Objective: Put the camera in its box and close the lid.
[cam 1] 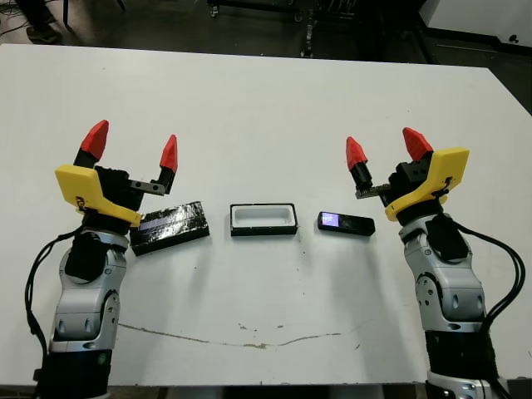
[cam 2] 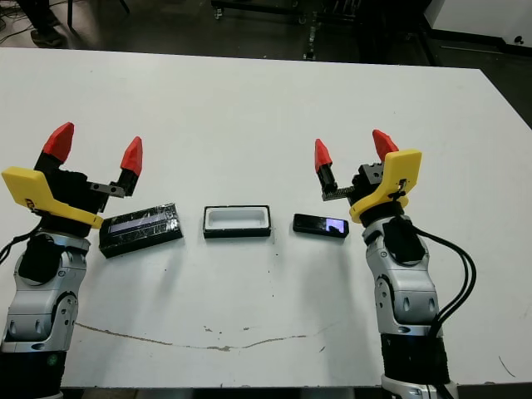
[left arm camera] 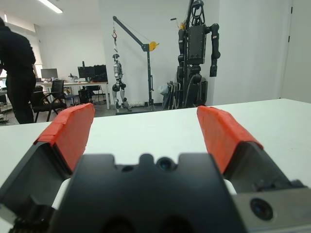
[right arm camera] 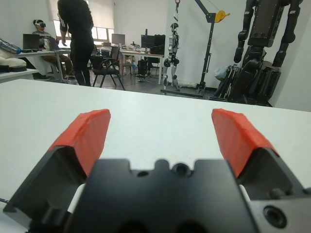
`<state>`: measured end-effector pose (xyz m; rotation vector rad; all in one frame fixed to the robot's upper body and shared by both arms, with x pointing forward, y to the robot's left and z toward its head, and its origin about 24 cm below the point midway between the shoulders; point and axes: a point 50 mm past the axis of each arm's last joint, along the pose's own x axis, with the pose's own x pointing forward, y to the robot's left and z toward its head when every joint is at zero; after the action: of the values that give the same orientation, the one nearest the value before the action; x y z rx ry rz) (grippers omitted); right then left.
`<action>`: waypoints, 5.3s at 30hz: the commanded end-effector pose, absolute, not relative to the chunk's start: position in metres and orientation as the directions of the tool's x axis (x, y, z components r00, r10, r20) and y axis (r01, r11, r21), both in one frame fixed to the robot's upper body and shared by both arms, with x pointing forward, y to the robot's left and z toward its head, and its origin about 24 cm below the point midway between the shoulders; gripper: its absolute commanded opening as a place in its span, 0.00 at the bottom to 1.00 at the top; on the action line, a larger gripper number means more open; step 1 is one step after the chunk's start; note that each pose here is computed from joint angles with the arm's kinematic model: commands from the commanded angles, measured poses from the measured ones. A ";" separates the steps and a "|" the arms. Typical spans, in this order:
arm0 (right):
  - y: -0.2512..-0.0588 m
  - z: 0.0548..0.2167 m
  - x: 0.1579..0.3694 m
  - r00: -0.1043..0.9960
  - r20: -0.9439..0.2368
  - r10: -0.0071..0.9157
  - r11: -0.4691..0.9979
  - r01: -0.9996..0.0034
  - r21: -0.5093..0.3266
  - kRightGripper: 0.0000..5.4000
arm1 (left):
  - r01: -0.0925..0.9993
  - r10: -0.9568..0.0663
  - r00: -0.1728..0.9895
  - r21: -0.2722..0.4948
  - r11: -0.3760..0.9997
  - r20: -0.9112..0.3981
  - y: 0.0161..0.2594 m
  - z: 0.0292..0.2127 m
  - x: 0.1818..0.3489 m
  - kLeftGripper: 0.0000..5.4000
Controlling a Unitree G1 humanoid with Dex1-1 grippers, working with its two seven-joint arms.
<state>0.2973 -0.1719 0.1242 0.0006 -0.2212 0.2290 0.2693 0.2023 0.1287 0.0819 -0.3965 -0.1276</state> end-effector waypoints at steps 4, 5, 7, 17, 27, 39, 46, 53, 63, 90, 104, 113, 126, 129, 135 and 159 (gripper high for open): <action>-0.175 0.124 0.296 0.950 0.217 0.225 0.974 -0.223 -0.033 1.00 | 0.106 -0.141 0.917 0.113 0.988 0.374 0.202 0.127 0.268 1.00; -0.175 0.124 0.296 0.950 0.215 0.226 0.974 -0.225 -0.029 1.00 | 0.105 -0.141 0.917 0.115 0.988 0.372 0.202 0.127 0.268 1.00; -0.176 0.123 0.297 0.950 0.211 0.230 0.973 -0.228 -0.038 1.00 | 0.108 -0.143 0.918 0.113 0.988 0.369 0.202 0.126 0.268 1.00; -0.222 0.168 0.316 0.859 0.226 0.460 0.885 -0.422 -0.199 1.00 | 0.101 -0.137 0.918 0.114 0.988 0.373 0.204 0.125 0.266 1.00; -0.253 0.211 0.341 0.645 -0.095 0.759 0.578 -0.733 -0.360 1.00 | 0.095 -0.133 0.918 0.117 0.989 0.374 0.202 0.125 0.267 1.00; -0.241 0.211 0.357 0.462 -0.339 0.819 0.351 -0.873 -0.340 1.00 | 0.092 -0.123 0.919 0.099 0.991 0.375 0.203 0.124 0.266 1.00; -0.231 0.201 0.358 0.320 -0.448 0.835 0.226 -0.941 -0.252 1.00 | 0.091 -0.121 0.921 0.096 0.991 0.370 0.203 0.124 0.266 1.00; -0.225 0.186 0.357 0.209 -0.509 0.835 0.159 -0.977 -0.140 1.00 | 0.085 -0.116 0.919 0.097 0.992 0.377 0.202 0.126 0.267 1.00; -0.221 0.168 0.351 0.196 -0.557 0.807 0.113 -0.977 -0.180 1.00 | 0.084 -0.113 0.920 0.094 0.992 0.375 0.202 0.127 0.267 1.00; -0.214 0.146 0.344 0.062 -0.721 0.690 0.022 -0.998 -0.065 1.00 | 0.074 -0.107 0.919 0.101 0.992 0.380 0.202 0.128 0.266 1.00; -0.219 0.136 0.338 0.066 -0.746 0.662 0.057 -0.998 -0.038 1.00 | 0.077 -0.109 0.920 0.099 0.992 0.377 0.203 0.127 0.266 1.00; -0.221 0.130 0.333 0.094 -0.739 0.667 0.063 -0.996 -0.070 1.00 | 0.079 -0.110 0.921 0.095 0.992 0.374 0.204 0.126 0.265 1.00; -0.220 0.124 0.332 0.112 -0.735 0.669 0.113 -0.992 -0.048 1.00 | 0.078 -0.108 0.922 0.097 0.992 0.371 0.204 0.126 0.265 1.00; -0.220 0.124 0.332 0.118 -0.741 0.661 0.119 -0.992 -0.052 1.00 | 0.079 -0.109 0.922 0.094 0.992 0.372 0.204 0.126 0.265 1.00; -0.221 0.123 0.331 0.139 -0.745 0.652 0.117 -0.990 -0.081 1.00 | 0.070 -0.103 0.922 0.100 0.992 0.374 0.204 0.126 0.265 1.00; -0.224 0.107 0.331 0.133 -0.773 0.620 0.137 -0.989 -0.060 0.72 | 0.070 -0.101 0.922 0.096 0.993 0.373 0.205 0.125 0.265 1.00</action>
<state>0.3329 -0.2193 0.1127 -0.6768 0.6657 1.3196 0.2657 0.2031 0.1284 0.0770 -0.4046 -0.0940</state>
